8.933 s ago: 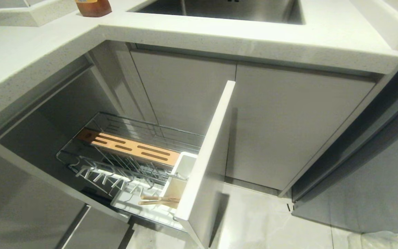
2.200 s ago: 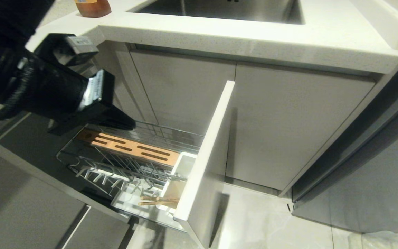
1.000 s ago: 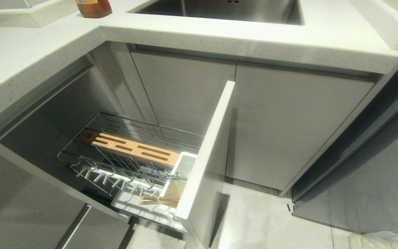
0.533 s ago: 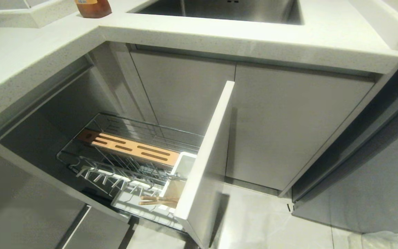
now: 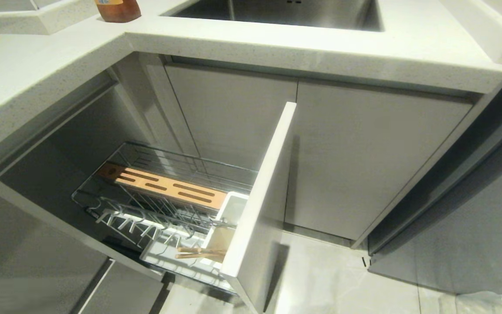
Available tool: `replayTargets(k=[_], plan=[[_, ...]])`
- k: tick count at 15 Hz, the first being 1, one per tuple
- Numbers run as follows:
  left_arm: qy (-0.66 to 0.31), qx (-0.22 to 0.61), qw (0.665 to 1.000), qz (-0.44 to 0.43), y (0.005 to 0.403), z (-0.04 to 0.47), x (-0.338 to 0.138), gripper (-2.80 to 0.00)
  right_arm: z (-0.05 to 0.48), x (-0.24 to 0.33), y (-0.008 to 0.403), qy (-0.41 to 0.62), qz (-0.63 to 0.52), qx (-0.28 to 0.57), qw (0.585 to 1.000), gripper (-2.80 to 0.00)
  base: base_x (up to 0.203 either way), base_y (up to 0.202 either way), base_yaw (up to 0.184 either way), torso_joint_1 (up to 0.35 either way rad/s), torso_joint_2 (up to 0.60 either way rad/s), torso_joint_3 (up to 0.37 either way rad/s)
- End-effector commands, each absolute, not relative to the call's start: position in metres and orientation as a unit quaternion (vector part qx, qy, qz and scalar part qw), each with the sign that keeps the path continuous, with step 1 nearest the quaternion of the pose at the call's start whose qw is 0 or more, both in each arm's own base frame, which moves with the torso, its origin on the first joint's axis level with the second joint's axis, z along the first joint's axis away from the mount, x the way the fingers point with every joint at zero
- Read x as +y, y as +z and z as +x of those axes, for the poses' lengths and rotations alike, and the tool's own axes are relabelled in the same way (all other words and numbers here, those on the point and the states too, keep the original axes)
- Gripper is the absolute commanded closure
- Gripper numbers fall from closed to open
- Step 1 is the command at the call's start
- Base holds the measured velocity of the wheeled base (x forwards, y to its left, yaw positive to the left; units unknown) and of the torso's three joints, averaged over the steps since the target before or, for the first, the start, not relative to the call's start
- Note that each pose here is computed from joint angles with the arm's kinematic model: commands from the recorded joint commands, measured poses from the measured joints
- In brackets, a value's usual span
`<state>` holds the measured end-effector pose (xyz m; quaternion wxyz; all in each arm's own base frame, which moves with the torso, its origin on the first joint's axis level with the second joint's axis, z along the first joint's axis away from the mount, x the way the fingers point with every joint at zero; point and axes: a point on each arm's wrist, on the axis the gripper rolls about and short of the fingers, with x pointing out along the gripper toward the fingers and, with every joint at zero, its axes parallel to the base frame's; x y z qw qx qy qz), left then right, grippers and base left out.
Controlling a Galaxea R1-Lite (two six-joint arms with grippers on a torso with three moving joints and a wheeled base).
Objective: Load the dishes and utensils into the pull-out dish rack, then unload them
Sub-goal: Pick up the bowl and place it in the cupboard
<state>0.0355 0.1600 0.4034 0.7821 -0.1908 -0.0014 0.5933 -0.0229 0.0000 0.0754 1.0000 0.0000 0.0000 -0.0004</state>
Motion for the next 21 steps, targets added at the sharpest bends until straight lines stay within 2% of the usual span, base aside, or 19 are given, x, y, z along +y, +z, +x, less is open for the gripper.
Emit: replayTargets(k=[1, 4, 7, 14, 20, 21], plan=[[0.602, 0.025, 0.768, -0.218, 0.388, 0.038, 0.194, -2.80, -0.023, 0.000, 0.075, -0.001, 0.000, 0.000, 1.000, 0.00, 0.000, 0.000, 0.000, 0.000, 0.00, 0.000], [0.597, 0.043, 0.766, -0.236, 0.377, 0.041, 0.210, -2.80, -0.023, 0.000, 0.075, -0.001, 0.000, 0.001, 1.000, 0.00, 0.000, 0.000, 0.000, 0.000, 0.00, 0.000], [0.574, 0.057, 0.777, -0.254, 0.370, 0.045, 0.222, -2.80, -0.023, 0.000, 0.075, -0.001, 0.000, 0.000, 1.000, 0.00, 0.000, 0.000, 0.000, 0.000, 0.00, 0.000], [0.529, 0.099, 0.788, -0.299, 0.358, 0.050, 0.218, -2.80, -0.023, 0.000, 0.075, -0.001, 0.000, 0.000, 1.000, 0.00, 0.000, 0.000, 0.000, 0.000, 0.00, 0.000], [0.515, 0.102, 0.794, -0.307, 0.355, 0.051, 0.217, -2.80, -0.023, 0.000, 0.075, -0.001, 0.000, 0.001, 1.000, 0.00, 0.000, 0.000, 0.000, 0.000, 0.00, 0.000], [0.515, 0.101, 0.794, -0.305, 0.356, 0.051, 0.217, 0.00, -0.023, 0.000, 0.075, -0.001, 0.000, 0.000, 1.000, 0.00, 0.000, 0.000, 0.000, 0.000, 0.00, 0.000]])
